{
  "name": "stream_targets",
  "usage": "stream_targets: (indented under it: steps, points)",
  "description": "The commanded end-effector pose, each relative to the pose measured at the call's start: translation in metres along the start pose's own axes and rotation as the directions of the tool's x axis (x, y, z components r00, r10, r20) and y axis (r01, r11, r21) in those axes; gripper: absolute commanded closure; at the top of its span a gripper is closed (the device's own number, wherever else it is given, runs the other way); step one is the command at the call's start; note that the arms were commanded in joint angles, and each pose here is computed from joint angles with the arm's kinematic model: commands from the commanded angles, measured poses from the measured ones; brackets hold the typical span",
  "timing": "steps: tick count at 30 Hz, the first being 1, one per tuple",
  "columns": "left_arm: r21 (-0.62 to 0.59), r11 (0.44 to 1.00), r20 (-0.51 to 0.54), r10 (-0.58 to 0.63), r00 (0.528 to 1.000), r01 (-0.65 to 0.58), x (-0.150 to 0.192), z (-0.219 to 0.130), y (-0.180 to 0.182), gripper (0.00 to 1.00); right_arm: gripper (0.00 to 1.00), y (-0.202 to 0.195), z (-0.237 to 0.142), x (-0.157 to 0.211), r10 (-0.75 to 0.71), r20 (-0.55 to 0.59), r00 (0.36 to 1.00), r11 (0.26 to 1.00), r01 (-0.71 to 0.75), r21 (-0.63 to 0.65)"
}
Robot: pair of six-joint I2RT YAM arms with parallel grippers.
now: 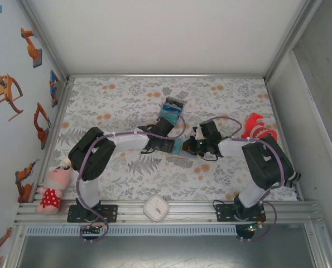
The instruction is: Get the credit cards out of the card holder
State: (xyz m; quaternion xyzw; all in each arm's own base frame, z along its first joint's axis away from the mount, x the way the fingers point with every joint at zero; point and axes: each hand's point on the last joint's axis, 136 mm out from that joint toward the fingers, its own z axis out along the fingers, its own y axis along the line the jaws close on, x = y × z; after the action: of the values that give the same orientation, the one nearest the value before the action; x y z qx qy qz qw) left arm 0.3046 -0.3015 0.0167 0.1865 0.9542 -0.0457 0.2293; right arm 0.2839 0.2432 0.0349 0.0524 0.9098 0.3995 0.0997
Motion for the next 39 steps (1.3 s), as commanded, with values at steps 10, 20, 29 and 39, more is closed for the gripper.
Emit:
stream_targets:
  steps: [10,20,29,39]
  points:
    - [-0.163,0.984,-0.223,0.034,0.974,-0.071,0.066,0.012,0.045,0.19,0.84,0.009,0.0,-0.007,-0.008,0.029,1.0,0.999,0.009,-0.034]
    - [-0.165,0.984,-0.22,0.031,0.975,-0.068,0.066,0.012,0.044,0.19,0.84,0.012,0.015,-0.002,-0.014,-0.004,1.0,0.998,0.014,-0.056]
    - [-0.197,0.979,-0.239,0.0,0.971,-0.048,0.076,0.009,0.053,0.19,0.98,0.012,0.022,0.0,-0.011,-0.024,1.0,0.998,0.01,-0.061]
    - [-0.218,0.975,-0.25,-0.017,0.968,-0.039,0.08,0.01,0.058,0.21,1.0,-0.01,0.005,0.006,0.0,-0.026,1.0,0.998,0.001,0.064]
